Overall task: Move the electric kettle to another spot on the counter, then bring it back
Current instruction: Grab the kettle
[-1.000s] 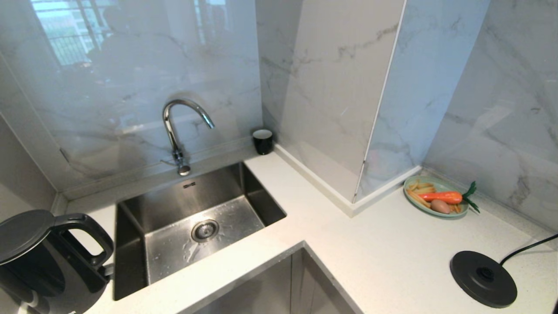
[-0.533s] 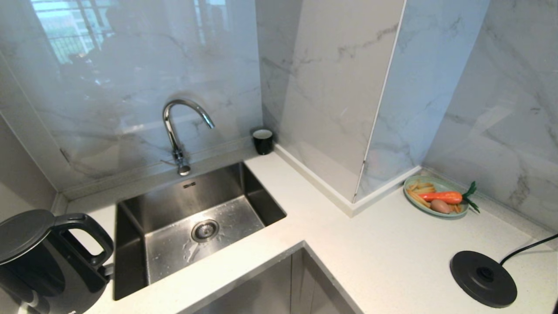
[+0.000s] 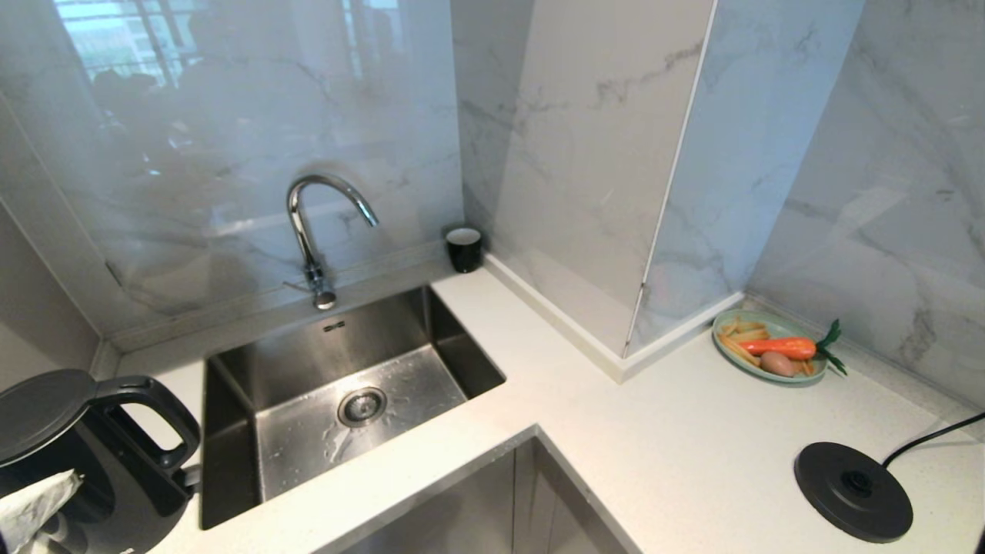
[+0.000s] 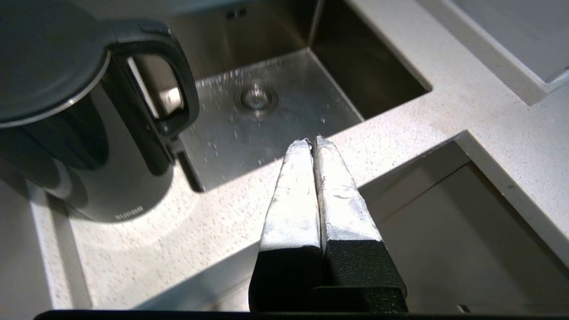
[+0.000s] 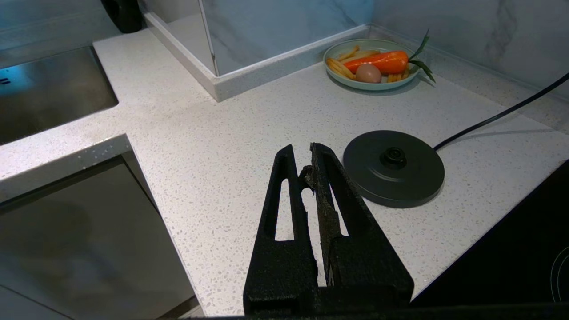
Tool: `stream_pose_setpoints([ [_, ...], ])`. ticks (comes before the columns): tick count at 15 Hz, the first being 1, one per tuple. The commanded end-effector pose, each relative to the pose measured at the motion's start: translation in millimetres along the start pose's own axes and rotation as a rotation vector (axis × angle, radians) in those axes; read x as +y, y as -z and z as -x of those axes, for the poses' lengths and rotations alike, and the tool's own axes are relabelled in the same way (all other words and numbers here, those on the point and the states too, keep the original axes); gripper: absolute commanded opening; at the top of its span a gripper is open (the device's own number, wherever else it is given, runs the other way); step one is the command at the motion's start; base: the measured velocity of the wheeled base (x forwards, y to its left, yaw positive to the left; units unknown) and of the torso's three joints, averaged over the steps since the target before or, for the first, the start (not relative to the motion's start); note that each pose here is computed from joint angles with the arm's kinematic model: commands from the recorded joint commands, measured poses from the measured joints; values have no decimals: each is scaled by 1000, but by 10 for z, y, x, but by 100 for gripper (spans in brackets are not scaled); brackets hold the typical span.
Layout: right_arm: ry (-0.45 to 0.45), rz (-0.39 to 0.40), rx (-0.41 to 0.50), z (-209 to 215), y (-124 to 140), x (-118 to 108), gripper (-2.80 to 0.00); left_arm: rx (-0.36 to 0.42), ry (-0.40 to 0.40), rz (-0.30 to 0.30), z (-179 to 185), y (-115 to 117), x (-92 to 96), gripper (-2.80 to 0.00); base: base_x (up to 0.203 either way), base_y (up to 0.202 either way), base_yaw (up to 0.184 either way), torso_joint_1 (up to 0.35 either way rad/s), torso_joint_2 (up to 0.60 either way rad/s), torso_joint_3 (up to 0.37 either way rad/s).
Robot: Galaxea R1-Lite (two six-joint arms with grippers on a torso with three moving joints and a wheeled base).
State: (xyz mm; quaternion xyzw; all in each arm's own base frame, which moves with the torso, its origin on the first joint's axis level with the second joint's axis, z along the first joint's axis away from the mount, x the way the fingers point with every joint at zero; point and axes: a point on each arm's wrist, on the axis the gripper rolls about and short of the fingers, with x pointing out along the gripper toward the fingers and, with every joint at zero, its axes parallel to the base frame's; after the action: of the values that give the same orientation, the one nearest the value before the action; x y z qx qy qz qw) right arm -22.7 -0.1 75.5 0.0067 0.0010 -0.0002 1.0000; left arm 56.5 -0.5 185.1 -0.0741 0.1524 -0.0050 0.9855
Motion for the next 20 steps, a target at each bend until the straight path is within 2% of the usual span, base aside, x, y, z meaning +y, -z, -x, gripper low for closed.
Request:
stream_pose_setpoints([
  [1,0,0,0,0,0,0,-280,189,-37,45,-442,-78,5,-280,0,0,0,0,0,0],
  [3,0,0,0,0,0,0,-280,251,-69,109,-664,-120,5,-280,0,0,0,0,0,0],
  [5,0,0,0,0,0,0,-280,281,-161,164,-885,-109,17,-280,0,0,0,0,0,0],
  [7,0,0,0,0,0,0,-280,274,-232,151,-1015,-37,-69,-280,0,0,0,0,0,0],
  [10,0,0,0,0,0,0,-280,261,-282,131,-1140,137,-172,-280,0,0,0,0,0,0],
  [13,0,0,0,0,0,0,-280,204,-325,102,-1190,291,-246,-280,0,0,0,0,0,0],
  [18,0,0,0,0,0,0,-280,234,-396,160,-1309,478,-171,-280,0,0,0,0,0,0],
  [20,0,0,0,0,0,0,-280,203,-433,182,-1388,498,-99,-280,0,0,0,0,0,0],
])
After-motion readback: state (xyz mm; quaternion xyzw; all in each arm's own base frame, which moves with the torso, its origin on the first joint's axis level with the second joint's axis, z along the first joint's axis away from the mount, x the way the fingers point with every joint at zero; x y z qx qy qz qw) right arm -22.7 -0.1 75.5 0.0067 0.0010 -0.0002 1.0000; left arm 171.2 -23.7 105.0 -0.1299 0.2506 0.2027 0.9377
